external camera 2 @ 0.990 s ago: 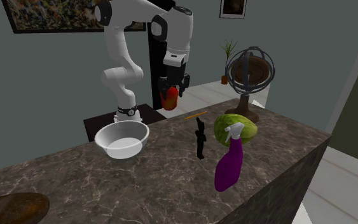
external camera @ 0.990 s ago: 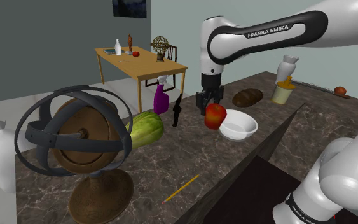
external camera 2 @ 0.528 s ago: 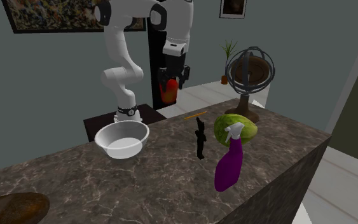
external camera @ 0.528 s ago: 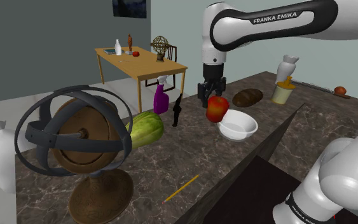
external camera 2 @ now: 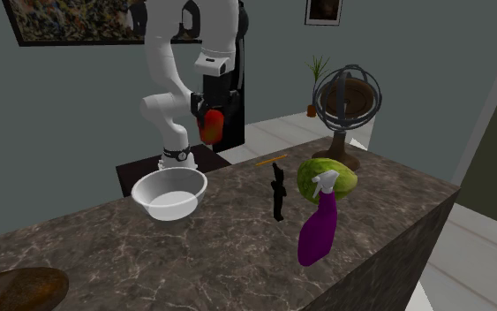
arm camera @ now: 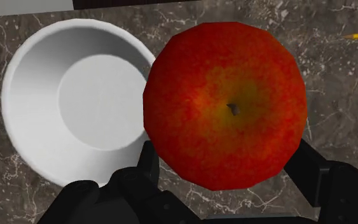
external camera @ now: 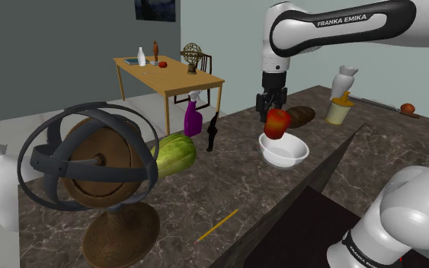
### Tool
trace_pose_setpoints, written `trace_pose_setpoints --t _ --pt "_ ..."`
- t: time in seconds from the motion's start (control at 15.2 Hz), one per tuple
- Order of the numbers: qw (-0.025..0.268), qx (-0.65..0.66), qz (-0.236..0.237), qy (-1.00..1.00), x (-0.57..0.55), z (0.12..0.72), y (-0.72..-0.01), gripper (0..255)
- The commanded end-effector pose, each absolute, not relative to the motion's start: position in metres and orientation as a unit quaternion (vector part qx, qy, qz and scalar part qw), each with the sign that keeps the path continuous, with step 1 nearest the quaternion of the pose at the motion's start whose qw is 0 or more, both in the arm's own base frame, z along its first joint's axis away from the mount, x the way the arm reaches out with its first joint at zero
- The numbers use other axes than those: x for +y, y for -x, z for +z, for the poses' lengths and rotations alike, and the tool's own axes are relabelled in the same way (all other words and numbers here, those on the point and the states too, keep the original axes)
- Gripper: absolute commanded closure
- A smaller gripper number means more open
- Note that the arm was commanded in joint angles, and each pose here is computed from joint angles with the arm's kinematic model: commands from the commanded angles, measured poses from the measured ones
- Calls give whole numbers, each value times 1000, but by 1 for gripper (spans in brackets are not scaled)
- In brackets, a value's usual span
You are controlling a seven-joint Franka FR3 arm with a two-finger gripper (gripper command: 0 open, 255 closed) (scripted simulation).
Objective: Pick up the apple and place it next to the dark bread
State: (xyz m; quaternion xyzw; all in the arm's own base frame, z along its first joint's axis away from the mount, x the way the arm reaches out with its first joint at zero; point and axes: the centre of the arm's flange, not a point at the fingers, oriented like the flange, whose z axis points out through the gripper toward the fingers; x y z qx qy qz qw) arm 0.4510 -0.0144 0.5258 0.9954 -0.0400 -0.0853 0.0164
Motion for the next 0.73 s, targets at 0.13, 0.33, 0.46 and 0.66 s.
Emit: trace_pose_setpoints --t 0.13,0.33,0.46,0.66 --pt "16 -39 -85 -995 -65 526 -442 255" --pt "16 -39 -85 -995 -104 526 -433 255" --pt "16 -39 -85 -995 -129 526 -428 255" --pt "16 -39 -85 -995 -168 526 -419 255"
